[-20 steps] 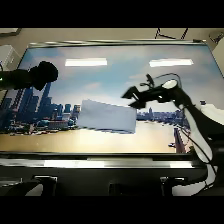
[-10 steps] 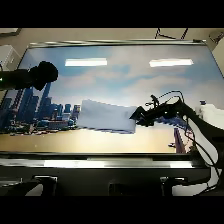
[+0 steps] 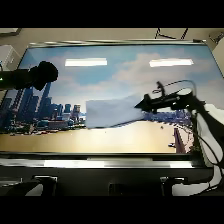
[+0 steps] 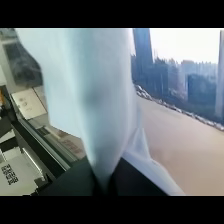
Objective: Fold the clothes and pants, and hang the long-sleeved shirts on hangers.
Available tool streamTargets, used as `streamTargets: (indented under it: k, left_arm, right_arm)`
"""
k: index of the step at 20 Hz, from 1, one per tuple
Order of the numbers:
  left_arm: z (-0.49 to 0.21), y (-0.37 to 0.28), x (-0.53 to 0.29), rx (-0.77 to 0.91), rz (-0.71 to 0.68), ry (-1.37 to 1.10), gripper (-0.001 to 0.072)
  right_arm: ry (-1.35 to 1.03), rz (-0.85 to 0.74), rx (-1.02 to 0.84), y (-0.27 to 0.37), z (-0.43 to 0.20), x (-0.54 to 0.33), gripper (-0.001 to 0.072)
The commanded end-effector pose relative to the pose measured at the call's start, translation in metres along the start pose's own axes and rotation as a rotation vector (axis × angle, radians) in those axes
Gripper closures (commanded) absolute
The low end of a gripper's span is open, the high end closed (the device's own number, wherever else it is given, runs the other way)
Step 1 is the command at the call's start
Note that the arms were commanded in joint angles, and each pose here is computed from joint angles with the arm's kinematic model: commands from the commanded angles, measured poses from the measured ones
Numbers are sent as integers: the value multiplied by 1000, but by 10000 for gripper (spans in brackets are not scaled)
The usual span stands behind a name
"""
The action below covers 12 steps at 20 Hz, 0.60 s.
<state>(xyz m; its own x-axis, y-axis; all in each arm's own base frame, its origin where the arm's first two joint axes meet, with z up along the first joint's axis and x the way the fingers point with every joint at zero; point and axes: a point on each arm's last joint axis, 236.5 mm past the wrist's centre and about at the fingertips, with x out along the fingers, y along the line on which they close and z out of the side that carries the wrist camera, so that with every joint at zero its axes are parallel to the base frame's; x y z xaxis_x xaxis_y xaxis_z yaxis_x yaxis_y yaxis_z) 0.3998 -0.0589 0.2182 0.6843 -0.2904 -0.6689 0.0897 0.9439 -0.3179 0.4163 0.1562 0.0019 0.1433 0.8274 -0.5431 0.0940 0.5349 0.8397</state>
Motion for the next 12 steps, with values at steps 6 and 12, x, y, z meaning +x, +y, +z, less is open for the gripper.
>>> streamTargets:
  k: [6, 12]
  left_arm:
    - [0, 0, 0, -1, 0, 0, 679]
    - [0, 1, 1, -2, 0, 1, 679]
  right_arm:
    - [-499, -170, 19, 33, 58, -273, 668]
    - [-809, -214, 155, 28, 40, -409, 668]
